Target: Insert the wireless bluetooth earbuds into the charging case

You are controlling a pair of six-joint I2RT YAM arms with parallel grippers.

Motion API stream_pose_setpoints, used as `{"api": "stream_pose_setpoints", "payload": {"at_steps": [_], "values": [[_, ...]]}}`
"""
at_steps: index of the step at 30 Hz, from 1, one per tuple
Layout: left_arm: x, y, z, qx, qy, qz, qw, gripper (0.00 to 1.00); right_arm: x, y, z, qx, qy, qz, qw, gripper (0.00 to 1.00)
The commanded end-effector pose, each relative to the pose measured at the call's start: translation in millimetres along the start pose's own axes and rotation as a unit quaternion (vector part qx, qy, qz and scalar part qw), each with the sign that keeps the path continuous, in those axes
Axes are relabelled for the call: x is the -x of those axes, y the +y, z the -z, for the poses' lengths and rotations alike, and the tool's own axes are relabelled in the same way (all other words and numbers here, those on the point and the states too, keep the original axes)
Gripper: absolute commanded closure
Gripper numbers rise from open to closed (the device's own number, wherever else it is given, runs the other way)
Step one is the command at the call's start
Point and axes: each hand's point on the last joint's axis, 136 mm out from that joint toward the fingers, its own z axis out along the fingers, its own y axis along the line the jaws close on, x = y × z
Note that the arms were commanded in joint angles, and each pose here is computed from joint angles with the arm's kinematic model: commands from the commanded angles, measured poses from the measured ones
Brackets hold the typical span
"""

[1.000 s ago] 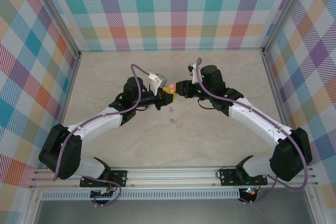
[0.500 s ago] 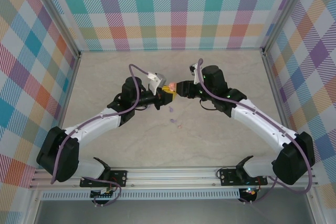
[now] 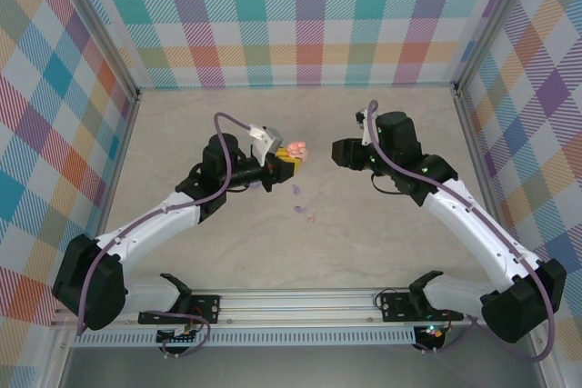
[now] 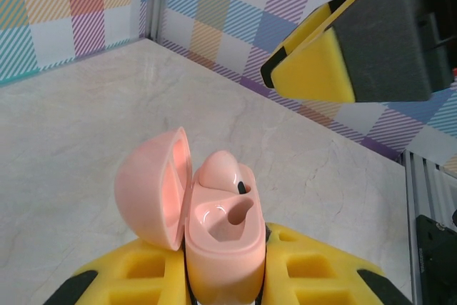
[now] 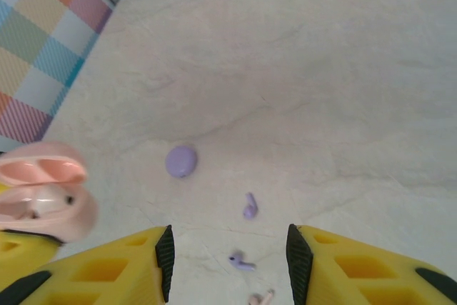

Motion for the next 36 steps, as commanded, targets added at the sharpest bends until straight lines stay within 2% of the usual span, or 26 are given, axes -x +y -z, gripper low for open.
{"api": "stream_pose_setpoints", "payload": {"at_steps": [1,15,28,36], "values": [[19.6,-13.5,9.7,-0.009,-0.014,-0.02,1.0,0.84,-27.3,-10.6,-2.1,-0.009,0.052,0.007,0.999,0.52],[35.1,-30.9,37.4,-0.008,-0.023,-0.032,0.999,0.83,-132.4,-14.9,-53.9,0.046,0.23,-0.05,0.971,0.51],[41.4,-36.6,47.6,-0.006,-0.033,-0.032,0.999,0.83,-190.2,-11.2,-90.5,0.0,0.329,0.03,0.944,0.47],[40.2,-37.0,50.0,-0.004,-0.036,-0.031,0.999,0.83,-209.1,-11.5,-112.2,-0.038,0.36,0.066,0.93,0.47]]}}
